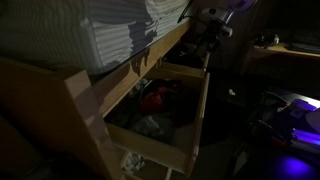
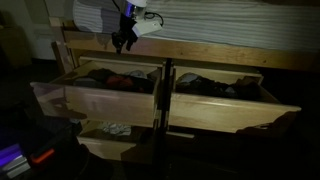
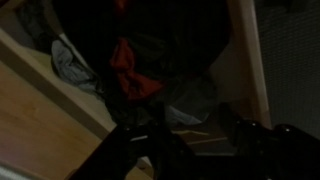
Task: Take the green garment out of the top right drawer, put it in the top left drawer then close both drawers
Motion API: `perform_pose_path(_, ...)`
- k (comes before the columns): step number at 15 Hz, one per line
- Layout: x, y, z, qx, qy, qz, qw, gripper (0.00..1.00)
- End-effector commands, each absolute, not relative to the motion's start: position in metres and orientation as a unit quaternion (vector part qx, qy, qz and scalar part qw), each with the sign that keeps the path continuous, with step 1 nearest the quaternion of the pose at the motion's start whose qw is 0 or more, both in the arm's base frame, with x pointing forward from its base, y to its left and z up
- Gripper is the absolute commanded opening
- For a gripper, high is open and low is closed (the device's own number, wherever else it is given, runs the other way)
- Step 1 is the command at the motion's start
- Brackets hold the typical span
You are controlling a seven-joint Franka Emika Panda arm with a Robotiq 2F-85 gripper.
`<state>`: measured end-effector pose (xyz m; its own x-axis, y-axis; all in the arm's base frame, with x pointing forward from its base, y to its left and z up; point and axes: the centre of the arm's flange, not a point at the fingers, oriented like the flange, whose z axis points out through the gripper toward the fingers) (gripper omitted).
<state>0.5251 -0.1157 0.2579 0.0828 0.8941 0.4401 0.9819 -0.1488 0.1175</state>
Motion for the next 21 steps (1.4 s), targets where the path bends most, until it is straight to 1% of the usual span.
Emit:
perform_pose_path(1, 0.507, -0.161, 0.234, -0.774, -0.602, -0.135, 0.141, 0.90)
perform_pose_path(2, 0.499, -0.173, 0.227, -0.785, -0.591, -0.111, 0.151, 0.96)
perform_pose_path(3, 0.492, -0.183, 0.222, -0.795, -0.579, -0.086, 0.162, 0.99)
perform_pose_path(4, 0.486, -0.193, 0.218, -0.804, -0.564, -0.061, 0.174, 1.00)
perform_pose_path(5, 0.489, -0.179, 0.220, -0.793, -0.583, -0.090, 0.153, 1.00)
perform_pose_path(9, 0.488, -0.185, 0.218, -0.798, -0.576, -0.088, 0.156, 1.00)
perform_pose_path(11, 0.478, -0.185, 0.203, -0.795, -0.577, -0.030, 0.184, 1.00)
perform_pose_path(13, 0.465, -0.189, 0.190, -0.799, -0.568, 0.019, 0.193, 1.00)
perform_pose_path(16, 0.451, -0.194, 0.169, -0.800, -0.558, 0.064, 0.210, 1.00)
perform_pose_path(21, 0.449, -0.192, 0.161, -0.798, -0.561, 0.069, 0.209, 1.00)
